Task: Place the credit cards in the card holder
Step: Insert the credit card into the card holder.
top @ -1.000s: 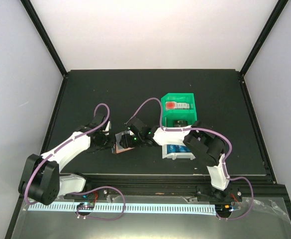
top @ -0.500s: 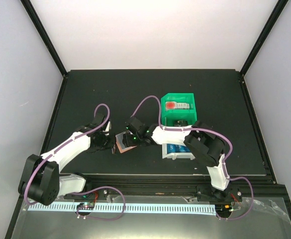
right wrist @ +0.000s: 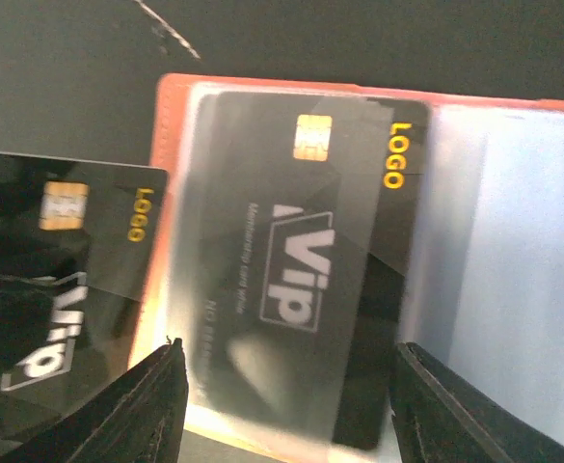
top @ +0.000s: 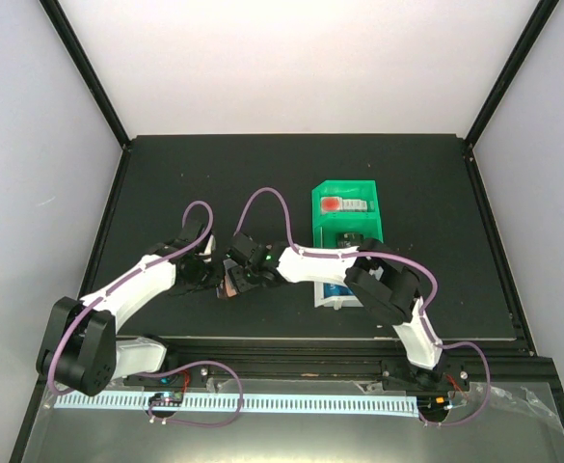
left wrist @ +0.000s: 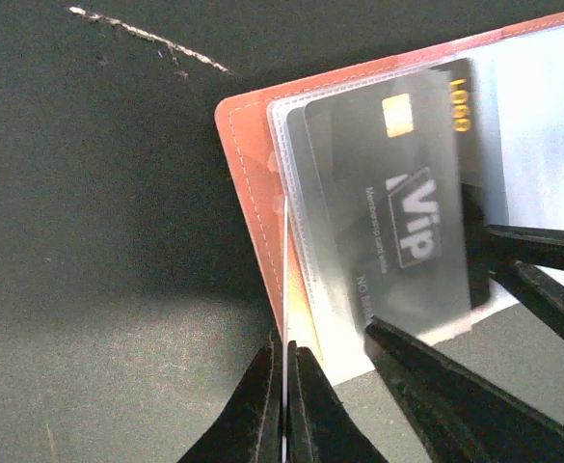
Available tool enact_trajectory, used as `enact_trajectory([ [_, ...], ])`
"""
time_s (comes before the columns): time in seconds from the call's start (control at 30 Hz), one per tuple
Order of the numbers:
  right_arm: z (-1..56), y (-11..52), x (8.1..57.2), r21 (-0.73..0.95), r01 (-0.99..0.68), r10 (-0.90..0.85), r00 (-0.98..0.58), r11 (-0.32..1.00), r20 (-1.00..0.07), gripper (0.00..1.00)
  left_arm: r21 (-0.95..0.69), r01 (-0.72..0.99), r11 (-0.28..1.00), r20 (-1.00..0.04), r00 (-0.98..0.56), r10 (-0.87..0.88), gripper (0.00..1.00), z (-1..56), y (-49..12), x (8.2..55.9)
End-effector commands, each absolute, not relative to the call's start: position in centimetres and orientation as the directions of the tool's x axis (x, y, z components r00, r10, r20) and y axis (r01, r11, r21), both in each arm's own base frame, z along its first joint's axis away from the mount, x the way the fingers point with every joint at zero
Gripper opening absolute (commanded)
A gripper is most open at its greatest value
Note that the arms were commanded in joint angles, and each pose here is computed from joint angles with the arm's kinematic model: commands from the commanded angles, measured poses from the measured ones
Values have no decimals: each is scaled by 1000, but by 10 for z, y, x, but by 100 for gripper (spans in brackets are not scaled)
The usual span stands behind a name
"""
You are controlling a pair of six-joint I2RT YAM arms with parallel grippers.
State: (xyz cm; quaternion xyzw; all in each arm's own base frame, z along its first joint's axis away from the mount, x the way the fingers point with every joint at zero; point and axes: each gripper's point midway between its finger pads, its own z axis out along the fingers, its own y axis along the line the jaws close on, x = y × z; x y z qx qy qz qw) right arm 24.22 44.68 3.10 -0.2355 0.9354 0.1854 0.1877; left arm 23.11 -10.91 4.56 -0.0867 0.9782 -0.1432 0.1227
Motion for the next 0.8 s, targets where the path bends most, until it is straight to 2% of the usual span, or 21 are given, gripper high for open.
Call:
enact_trajectory([
  [0.0, 31, 432, 256, 147, -496, -385, -799, 856, -461, 60, -289, -150, 946, -197, -957, -212, 2, 40, -107, 227],
  [0.17, 41, 423, 268, 122, -441, -331, -804, 889, -494, 62, -286, -154, 946, -196, -957, -216, 1, 39, -107, 227],
  [0.3, 46, 435, 265, 163, -487, -352, -790, 858, -502, 63, -288, -154, 945, -198, -956, -216, 2, 40, -107, 228],
  [0.77, 39, 459, 238, 298, -574, -428, -793, 762, -434, 57, -293, -154, 944, -195, -957, -216, 1, 37, -108, 229],
])
